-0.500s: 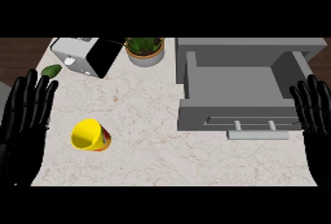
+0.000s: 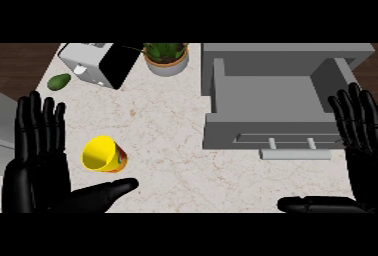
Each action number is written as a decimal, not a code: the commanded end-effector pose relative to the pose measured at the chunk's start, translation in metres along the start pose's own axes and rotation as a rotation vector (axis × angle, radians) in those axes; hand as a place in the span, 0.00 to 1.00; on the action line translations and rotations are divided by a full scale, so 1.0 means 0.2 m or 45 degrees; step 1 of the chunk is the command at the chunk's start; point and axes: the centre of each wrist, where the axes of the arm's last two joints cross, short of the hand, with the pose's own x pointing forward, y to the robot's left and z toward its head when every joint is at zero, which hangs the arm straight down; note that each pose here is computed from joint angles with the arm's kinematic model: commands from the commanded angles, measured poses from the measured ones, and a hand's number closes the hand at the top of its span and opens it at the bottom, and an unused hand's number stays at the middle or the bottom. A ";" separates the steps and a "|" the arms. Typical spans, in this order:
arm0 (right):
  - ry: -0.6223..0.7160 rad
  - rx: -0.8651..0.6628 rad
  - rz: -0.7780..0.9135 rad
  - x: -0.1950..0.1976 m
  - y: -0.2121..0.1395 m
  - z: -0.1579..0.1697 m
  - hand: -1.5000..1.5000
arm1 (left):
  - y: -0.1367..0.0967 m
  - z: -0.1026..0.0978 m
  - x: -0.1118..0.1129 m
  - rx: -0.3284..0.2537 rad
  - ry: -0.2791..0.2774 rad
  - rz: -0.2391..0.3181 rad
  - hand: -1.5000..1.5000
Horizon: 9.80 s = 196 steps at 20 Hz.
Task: Pick up the cup, place it into the drawer and close the drawer
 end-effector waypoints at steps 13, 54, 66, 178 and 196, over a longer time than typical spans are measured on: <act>0.016 0.037 0.008 -0.08 -0.09 -0.06 0.00 | 0.11 0.25 -0.33 0.321 0.194 -0.018 0.00; 0.026 0.076 0.016 -0.12 -0.06 -0.23 0.00 | 0.50 0.55 -1.30 0.474 0.307 -0.132 0.00; 0.026 0.063 0.007 -0.08 -0.16 -0.11 0.00 | 0.59 0.39 -1.30 0.451 0.272 -0.043 0.00; -0.036 0.201 -0.176 -0.17 -0.21 -0.17 0.00 | -1.21 -0.67 -0.36 -0.690 0.049 -0.143 0.00; 0.059 0.487 0.276 0.05 -0.25 -0.07 1.00 | -1.04 -0.92 -0.15 -0.543 0.061 0.109 0.00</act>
